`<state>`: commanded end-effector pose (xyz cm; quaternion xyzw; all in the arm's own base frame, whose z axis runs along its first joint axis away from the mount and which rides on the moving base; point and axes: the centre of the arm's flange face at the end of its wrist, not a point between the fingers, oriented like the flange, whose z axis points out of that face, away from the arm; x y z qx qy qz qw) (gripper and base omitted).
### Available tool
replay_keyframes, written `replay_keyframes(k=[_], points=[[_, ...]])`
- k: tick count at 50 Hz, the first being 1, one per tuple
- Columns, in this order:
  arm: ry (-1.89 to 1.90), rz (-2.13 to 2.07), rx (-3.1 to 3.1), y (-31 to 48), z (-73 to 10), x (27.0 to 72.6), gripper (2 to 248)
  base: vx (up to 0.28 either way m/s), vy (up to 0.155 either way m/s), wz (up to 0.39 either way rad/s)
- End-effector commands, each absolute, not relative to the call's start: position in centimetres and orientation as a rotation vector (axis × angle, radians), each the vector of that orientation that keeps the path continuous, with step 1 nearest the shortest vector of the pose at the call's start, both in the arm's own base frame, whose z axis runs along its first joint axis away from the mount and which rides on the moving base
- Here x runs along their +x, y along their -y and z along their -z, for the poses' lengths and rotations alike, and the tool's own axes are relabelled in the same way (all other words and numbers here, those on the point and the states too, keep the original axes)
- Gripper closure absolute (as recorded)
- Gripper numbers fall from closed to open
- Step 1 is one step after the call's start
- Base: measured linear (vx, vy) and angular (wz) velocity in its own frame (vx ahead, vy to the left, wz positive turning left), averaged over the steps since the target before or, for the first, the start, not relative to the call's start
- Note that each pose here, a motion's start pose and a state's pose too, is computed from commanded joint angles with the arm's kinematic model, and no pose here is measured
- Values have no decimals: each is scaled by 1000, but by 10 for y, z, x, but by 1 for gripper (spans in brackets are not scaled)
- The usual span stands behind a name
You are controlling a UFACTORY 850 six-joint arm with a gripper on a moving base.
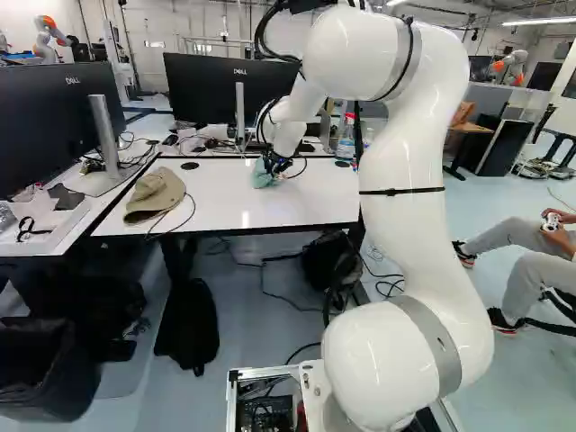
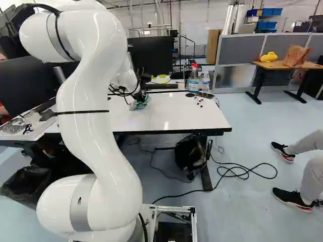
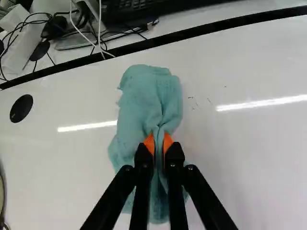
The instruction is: Clean the table with the green towel
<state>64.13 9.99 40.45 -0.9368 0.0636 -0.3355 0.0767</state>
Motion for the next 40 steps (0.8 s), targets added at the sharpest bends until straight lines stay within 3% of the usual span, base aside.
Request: replay_keyframes(k=[40], points=[[-306, 995, -2822, -52, -403, 652, 209, 0, 0, 0]])
